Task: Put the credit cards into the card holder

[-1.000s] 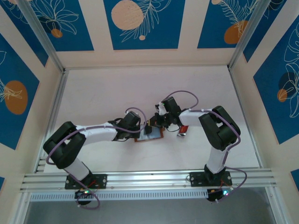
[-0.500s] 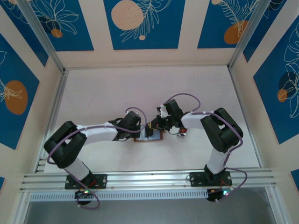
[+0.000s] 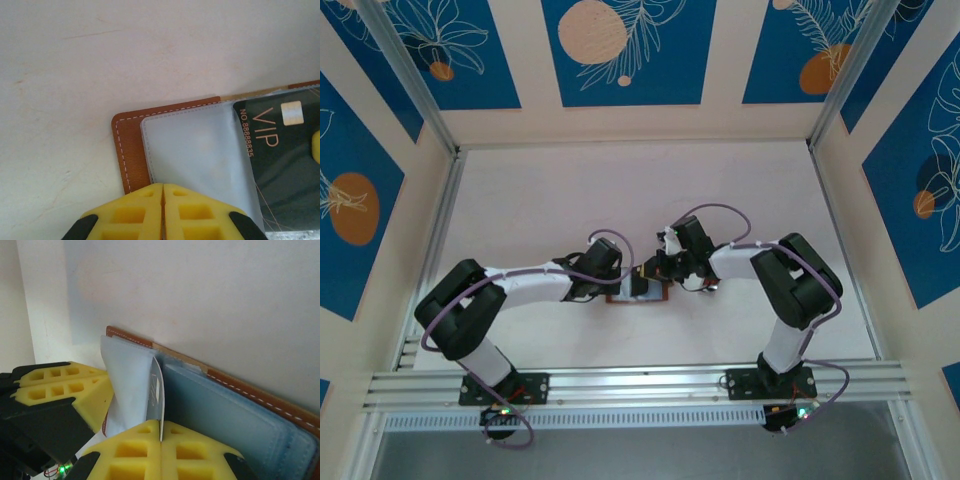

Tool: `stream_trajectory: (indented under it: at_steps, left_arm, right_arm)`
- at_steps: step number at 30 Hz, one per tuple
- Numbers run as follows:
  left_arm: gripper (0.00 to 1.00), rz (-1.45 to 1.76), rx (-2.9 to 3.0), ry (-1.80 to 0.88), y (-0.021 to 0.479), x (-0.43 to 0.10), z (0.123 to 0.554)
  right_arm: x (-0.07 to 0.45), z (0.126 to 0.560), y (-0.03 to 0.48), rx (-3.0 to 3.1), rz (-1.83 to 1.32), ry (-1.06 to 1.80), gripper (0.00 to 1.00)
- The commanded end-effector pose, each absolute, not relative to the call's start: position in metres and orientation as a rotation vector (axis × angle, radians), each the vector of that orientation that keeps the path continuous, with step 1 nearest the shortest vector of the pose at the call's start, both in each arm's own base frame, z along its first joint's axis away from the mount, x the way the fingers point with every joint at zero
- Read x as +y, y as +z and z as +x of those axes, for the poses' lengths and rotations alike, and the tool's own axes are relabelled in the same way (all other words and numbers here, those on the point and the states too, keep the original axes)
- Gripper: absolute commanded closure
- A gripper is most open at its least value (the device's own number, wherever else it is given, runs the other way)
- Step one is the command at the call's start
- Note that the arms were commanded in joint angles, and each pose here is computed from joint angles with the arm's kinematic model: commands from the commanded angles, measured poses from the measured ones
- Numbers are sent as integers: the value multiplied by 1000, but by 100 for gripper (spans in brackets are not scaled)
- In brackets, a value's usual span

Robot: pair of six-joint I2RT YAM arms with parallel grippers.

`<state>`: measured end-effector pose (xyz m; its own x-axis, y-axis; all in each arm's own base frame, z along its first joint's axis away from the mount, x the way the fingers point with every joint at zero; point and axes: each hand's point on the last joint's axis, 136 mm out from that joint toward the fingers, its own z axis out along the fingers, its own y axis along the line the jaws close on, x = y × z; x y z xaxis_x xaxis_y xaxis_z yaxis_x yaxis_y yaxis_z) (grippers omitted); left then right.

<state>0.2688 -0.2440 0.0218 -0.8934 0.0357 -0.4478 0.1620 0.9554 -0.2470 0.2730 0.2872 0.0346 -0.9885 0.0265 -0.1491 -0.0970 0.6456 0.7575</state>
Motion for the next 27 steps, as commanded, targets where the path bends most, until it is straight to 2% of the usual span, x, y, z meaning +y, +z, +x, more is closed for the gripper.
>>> stream_trajectory:
  at_steps: [1,11,27]
  left_arm:
    - [92,164,2816,-219,-24,-217,239]
    - [92,170,2817,-215,-25,-217,239]
    - [92,186,2817,-206,-21,-214,231]
  right_arm:
    - [279,243,17,2842,-47,1223,100]
    - [282,236,8,2867,-49,1239,100]
    - [273,273,2,2786,158,1131,100]
